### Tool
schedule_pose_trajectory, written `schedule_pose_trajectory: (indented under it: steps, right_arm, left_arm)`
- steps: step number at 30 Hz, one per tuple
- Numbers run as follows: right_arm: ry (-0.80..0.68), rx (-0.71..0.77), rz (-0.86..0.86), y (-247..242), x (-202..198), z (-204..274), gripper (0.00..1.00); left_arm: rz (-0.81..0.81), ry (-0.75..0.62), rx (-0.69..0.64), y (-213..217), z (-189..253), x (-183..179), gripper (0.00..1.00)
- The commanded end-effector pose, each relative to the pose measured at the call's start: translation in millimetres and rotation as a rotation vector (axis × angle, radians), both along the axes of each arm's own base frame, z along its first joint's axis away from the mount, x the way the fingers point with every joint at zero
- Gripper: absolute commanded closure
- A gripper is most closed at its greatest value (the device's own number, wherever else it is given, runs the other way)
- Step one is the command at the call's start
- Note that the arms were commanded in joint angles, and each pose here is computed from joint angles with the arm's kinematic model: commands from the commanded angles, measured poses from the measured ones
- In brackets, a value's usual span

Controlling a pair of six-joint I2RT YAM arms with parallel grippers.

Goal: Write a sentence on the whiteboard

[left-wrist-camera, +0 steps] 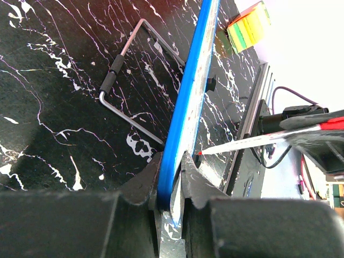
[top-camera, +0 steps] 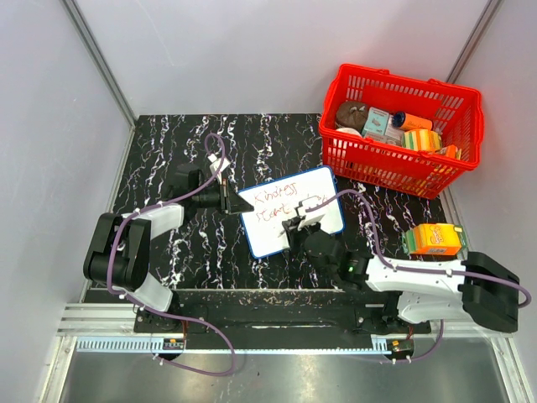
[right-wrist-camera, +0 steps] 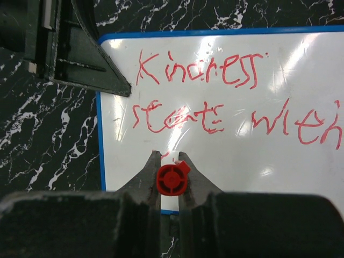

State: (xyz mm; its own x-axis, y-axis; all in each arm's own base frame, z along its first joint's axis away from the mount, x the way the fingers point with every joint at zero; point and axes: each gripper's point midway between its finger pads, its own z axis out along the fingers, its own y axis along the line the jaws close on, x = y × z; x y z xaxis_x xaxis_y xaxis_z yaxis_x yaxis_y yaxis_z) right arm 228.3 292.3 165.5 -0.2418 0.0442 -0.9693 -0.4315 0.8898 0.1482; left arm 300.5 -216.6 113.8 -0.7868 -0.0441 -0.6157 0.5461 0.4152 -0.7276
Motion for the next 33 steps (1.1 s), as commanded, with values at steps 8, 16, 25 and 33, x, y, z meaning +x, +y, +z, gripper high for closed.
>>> schedule_pose_trajectory:
  steps: [8,16,25,33]
  right_arm:
    - [-0.073,0.096,-0.049,-12,13,47,1.00]
    - [-0.053,0.099,-0.048,-8,22,41,1.00]
    - [-0.024,0.096,-0.026,3,23,29,1.00]
    - [0.006,0.079,-0.001,4,18,19,1.00]
  left_arm:
    - [0.170,-0.129,0.238,30,-41,41,1.00]
    - [0.168,-0.128,0.237,30,-41,40,1.00]
    - [0.168,-0.128,0.237,30,-41,40,1.00]
    - [0.169,-0.128,0.238,30,-42,40,1.00]
